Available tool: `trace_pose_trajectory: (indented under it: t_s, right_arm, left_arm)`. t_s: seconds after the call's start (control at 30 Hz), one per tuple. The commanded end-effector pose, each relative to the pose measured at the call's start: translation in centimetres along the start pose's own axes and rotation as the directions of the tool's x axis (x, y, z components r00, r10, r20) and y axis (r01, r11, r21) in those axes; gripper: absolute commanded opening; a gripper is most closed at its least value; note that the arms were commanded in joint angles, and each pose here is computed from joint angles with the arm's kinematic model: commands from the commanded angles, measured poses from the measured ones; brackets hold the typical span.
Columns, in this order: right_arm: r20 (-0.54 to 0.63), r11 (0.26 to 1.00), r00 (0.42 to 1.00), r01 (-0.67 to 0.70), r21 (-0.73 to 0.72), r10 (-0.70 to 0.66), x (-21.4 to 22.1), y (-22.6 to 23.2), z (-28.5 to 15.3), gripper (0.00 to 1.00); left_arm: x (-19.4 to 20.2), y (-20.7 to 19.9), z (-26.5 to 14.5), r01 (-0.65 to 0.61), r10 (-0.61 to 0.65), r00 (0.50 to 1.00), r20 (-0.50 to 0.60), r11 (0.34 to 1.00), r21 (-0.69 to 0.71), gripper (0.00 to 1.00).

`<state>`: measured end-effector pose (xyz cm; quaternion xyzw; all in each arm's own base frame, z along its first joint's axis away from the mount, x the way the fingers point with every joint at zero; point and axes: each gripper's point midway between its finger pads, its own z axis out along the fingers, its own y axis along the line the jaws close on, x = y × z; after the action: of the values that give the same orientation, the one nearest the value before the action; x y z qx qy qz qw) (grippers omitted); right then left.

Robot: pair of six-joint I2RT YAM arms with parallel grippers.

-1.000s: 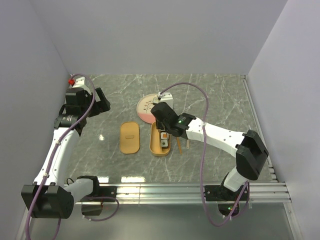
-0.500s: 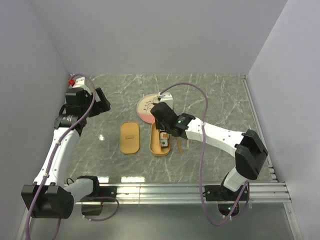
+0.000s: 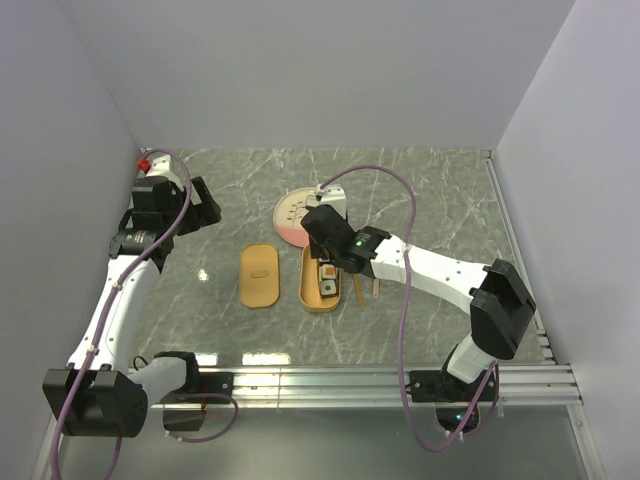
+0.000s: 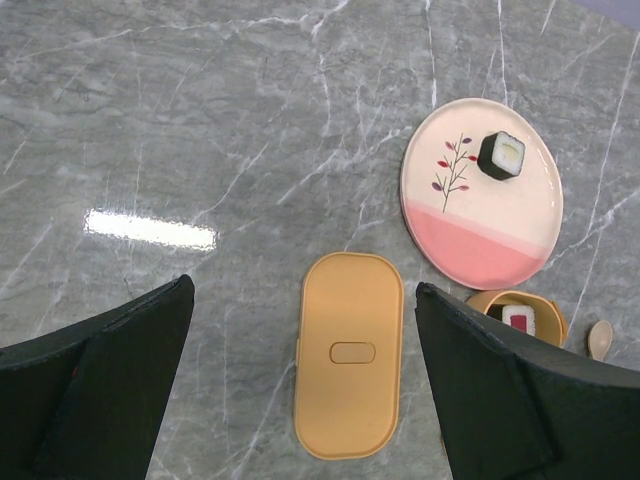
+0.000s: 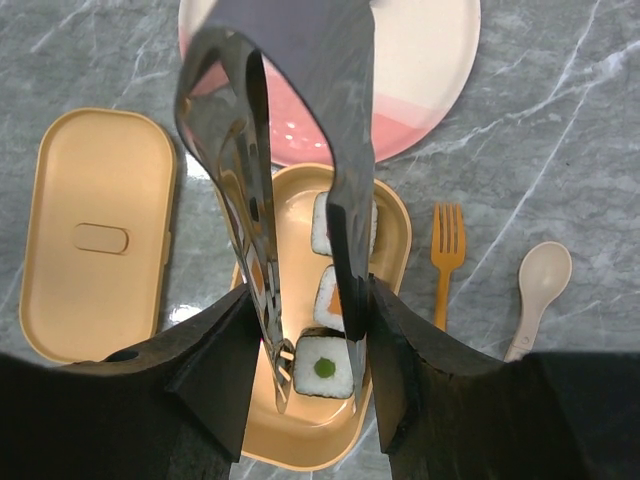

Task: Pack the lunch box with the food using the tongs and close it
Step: Place the food into the lunch box

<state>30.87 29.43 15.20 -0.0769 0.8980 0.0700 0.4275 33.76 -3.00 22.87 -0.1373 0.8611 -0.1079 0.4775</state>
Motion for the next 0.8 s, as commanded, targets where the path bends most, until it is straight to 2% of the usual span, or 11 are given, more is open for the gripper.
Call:
trace_pose_trajectory:
  t_s: [0.0, 0.43, 0.77]
  right_arm:
    - [0.067, 0.999, 0.997, -0.041, 0.005, 0.041, -2.2, -0.3, -0.9, 0.51]
    - [0.154, 0.998, 0.986, -0.059, -0.024, 0.062, -6.7, 0.5, -2.9, 0.51]
    - [0.218, 0.999, 0.975, -0.040, 0.007, 0.038, -10.8, 0.5, -1.4, 0.52]
  left_arm:
    - [-0.7, -0.3, -0.4, -0.004, 0.003, 0.999, 0.032, 1.000, 0.011, 1.00]
    - [-0.5, -0.2, -0.1, -0.004, 0.004, 1.000, 0.026, 1.000, 0.005, 1.00]
    - [-0.9, -0.2, 0.5, -0.012, 0.012, 1.000, 0.025, 1.000, 0.000, 0.99]
